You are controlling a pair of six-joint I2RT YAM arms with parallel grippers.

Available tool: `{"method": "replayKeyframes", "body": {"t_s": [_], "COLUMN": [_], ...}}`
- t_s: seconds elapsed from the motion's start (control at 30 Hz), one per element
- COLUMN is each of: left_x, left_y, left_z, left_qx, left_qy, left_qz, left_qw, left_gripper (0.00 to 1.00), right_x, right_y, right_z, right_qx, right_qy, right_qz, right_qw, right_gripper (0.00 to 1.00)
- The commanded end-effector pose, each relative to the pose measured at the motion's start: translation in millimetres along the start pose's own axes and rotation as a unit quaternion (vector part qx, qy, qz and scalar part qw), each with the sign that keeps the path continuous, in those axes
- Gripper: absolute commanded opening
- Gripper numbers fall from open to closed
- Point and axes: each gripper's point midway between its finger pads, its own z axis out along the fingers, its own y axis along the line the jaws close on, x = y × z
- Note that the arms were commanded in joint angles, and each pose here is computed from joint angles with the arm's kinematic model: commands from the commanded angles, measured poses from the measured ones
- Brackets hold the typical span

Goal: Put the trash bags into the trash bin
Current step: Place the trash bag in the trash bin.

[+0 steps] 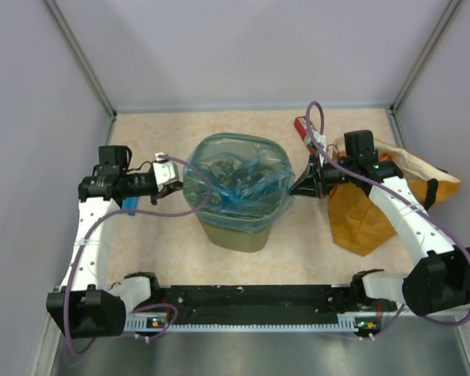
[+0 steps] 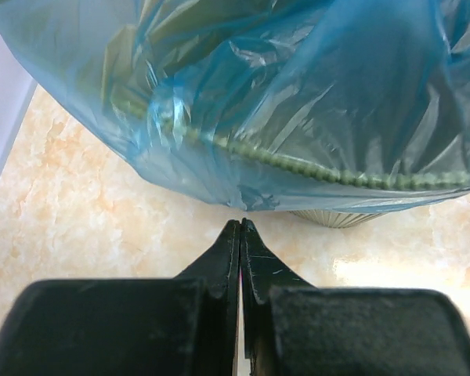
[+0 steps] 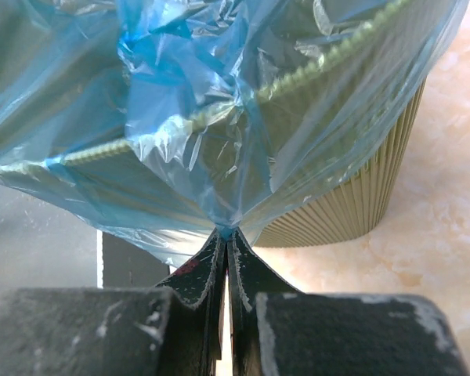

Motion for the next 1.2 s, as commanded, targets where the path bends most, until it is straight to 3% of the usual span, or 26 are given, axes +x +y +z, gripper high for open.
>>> {"method": "replayKeyframes", "body": {"t_s": [0.0, 0.4, 0.43, 0.57, 0.7, 0.87, 1.17], "left_x": [-1, -17, -18, -25, -31, -33, -45], "left_y": [-2, 8, 11, 13, 4, 3, -5], "left_z": [2, -16, -21, -34, -31, -28, -18], "left_qx": [0.005, -0.009, -0.010, 0.008, 0.037, 0.042, 0.058], "left_qy": [-0.020, -0.035, -0.035, -0.046, -0.079, -0.102, -0.141], "left_qz": [0.009, 0.019, 0.018, 0.016, 0.010, 0.014, 0.013], "left_qw": [1.000, 0.999, 0.999, 0.999, 0.996, 0.994, 0.988], "left_gripper": [0.00, 0.00, 0.06, 0.50, 0.69, 0.82, 0.89], "right_x": [5, 3, 0, -12, -27, -49, -60], "right_y": [-9, -9, -9, -7, 1, 7, 10], "right_z": [0, -1, -3, -5, -1, 0, 4], "right_qx": [0.008, 0.018, 0.023, 0.036, 0.034, 0.033, 0.029], "right_qy": [0.001, -0.003, -0.004, -0.006, -0.007, -0.010, 0.014], "right_qz": [-0.019, -0.027, -0.031, -0.044, -0.059, -0.066, -0.075], "right_qw": [1.000, 0.999, 0.999, 0.998, 0.998, 0.997, 0.997], "right_gripper": [0.00, 0.00, 0.00, 0.00, 0.00, 0.00, 0.00]}}
